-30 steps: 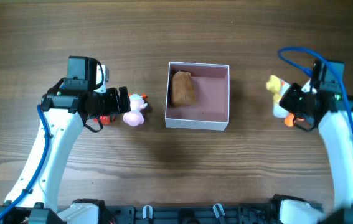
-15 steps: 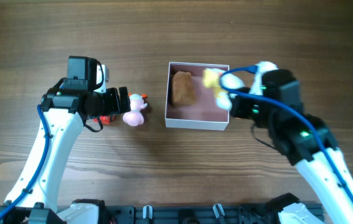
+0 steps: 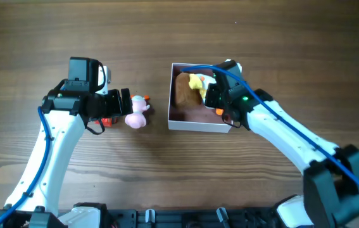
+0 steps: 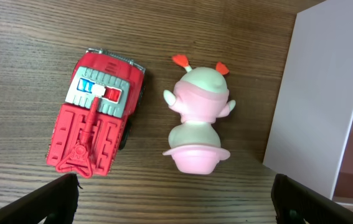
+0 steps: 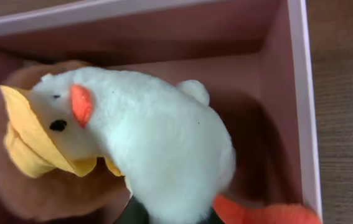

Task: Pack container
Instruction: 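Lower the duck into the box beside the hamster and adjust it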

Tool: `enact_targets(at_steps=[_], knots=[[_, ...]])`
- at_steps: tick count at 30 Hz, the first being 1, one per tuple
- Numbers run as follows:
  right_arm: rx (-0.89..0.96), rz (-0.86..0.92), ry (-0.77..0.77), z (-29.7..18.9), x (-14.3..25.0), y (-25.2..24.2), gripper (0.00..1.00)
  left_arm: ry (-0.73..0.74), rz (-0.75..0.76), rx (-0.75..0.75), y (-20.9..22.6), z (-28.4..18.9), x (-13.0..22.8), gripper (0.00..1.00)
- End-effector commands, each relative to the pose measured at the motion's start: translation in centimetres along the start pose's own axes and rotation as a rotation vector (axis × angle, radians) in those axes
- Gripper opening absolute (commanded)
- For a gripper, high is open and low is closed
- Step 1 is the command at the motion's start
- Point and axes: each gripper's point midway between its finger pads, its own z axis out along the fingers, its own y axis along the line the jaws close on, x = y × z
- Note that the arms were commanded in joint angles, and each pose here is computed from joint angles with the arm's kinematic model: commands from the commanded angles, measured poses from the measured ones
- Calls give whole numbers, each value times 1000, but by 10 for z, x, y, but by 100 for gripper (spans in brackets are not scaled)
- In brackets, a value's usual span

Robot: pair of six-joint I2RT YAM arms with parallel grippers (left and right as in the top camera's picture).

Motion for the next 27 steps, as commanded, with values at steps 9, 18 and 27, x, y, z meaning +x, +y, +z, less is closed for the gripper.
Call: enact_targets(at_steps=[9, 18, 27], knots=[[-83, -176, -189, -51, -54, 28, 63, -14, -10, -4, 0, -3, -6, 100], [-129, -154, -309, -128, -70, 24, 66, -14, -10, -4, 0, -3, -6, 100], [-42, -170, -142, -88, -40, 8, 39, -14, -10, -4, 0, -3, -6, 100]])
